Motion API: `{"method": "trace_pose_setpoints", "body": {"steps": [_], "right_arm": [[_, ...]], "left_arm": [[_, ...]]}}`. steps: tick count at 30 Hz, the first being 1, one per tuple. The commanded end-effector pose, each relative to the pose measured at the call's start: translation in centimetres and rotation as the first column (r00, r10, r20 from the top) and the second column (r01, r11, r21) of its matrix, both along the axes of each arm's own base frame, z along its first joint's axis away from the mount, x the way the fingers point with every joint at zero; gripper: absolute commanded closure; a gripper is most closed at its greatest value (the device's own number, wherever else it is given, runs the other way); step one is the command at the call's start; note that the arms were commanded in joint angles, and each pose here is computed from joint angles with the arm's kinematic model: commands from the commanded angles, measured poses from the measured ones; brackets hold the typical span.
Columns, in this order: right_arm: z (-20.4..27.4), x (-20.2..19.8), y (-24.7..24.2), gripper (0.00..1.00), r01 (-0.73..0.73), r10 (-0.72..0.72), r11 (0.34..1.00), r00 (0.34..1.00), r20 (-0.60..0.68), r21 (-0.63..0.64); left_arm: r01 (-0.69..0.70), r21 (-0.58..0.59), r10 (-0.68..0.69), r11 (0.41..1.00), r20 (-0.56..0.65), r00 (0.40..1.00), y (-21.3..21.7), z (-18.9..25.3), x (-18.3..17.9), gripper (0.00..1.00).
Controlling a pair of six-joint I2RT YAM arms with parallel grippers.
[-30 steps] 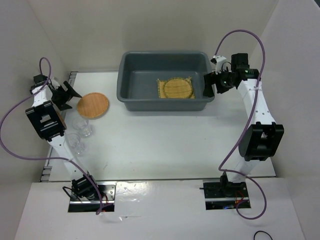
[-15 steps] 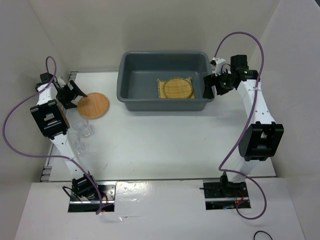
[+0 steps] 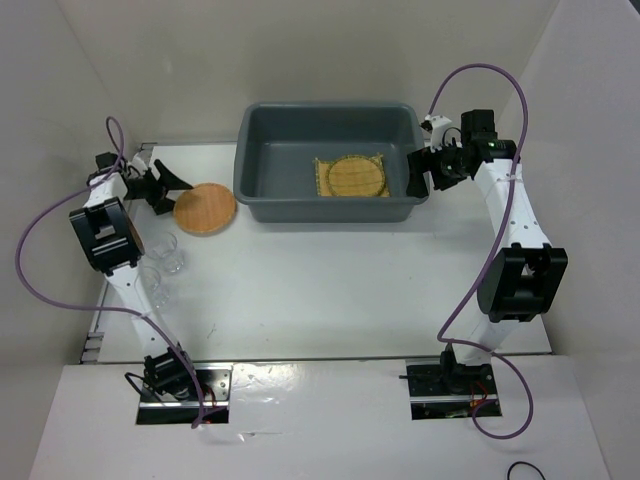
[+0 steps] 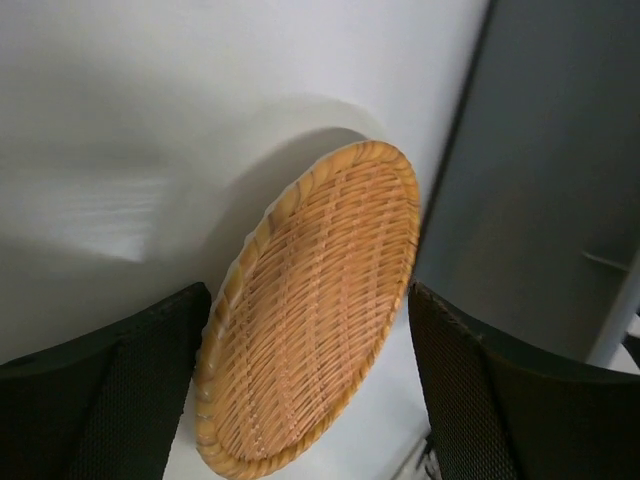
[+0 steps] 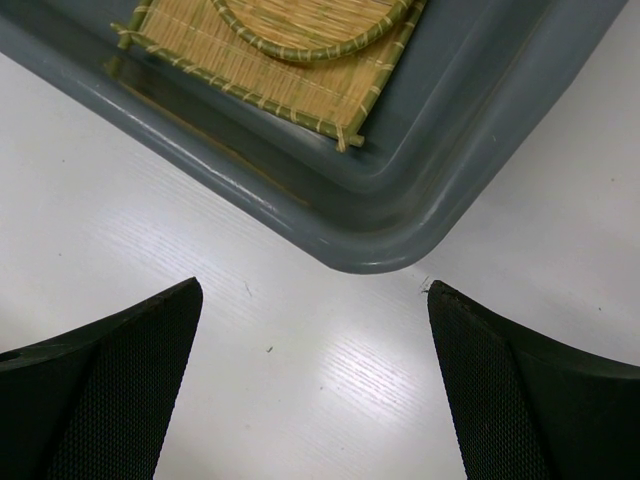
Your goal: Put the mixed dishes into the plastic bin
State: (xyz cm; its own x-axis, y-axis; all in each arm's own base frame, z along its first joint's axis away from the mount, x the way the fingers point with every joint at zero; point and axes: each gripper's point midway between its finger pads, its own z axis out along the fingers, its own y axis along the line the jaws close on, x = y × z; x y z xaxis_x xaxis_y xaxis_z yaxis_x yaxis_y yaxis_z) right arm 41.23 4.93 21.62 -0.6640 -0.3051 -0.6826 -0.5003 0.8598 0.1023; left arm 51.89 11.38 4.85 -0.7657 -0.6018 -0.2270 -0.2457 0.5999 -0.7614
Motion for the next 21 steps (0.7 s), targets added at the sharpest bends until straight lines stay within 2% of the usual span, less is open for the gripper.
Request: {"method": "trace_pose_setpoints", "body": {"steps": [1, 6, 10, 13, 18, 21], "right_arm": [[2.3, 0.4, -0.5, 0.02, 0.015, -0.014, 1.0, 0.997, 0.075, -0.017], [1.6, 0.1, -0.6, 0.02, 0.021, -0.019, 0.999, 0.998, 0.057, -0.024], [0.7, 0.3, -1.4, 0.02, 0.049, -0.046, 0.997, 0.998, 0.049, -0.058], [0.7, 1.1, -2.2, 0.02, 0.114, -0.109, 0.991, 0.992, 0.071, -0.076], [1.0, 2.1, -2.4, 0.02, 0.13, -0.122, 0.989, 0.988, 0.091, -0.076], [1.0, 2.3, -2.4, 0.02, 0.13, -0.122, 0.989, 0.988, 0.091, -0.076]], "left_arm": [[0.091, -0.147, -0.101, 0.985, -0.061, 0.993, -4.0, -5.1, -1.1, 0.12], [0.167, -0.283, -0.178, 0.944, -0.011, 0.984, -6.7, -5.6, -1.5, 0.18], [0.201, -0.333, -0.209, 0.921, 0.012, 0.978, -8.0, -5.7, -1.4, 0.19], [0.219, -0.35, -0.224, 0.911, 0.028, 0.974, -8.5, -5.7, -1.1, 0.24], [0.251, -0.383, -0.244, 0.889, 0.067, 0.967, -9.3, -5.3, -0.8, 0.36], [0.26, -0.403, -0.247, 0.878, 0.086, 0.965, -9.4, -4.8, -0.7, 0.49]]}}
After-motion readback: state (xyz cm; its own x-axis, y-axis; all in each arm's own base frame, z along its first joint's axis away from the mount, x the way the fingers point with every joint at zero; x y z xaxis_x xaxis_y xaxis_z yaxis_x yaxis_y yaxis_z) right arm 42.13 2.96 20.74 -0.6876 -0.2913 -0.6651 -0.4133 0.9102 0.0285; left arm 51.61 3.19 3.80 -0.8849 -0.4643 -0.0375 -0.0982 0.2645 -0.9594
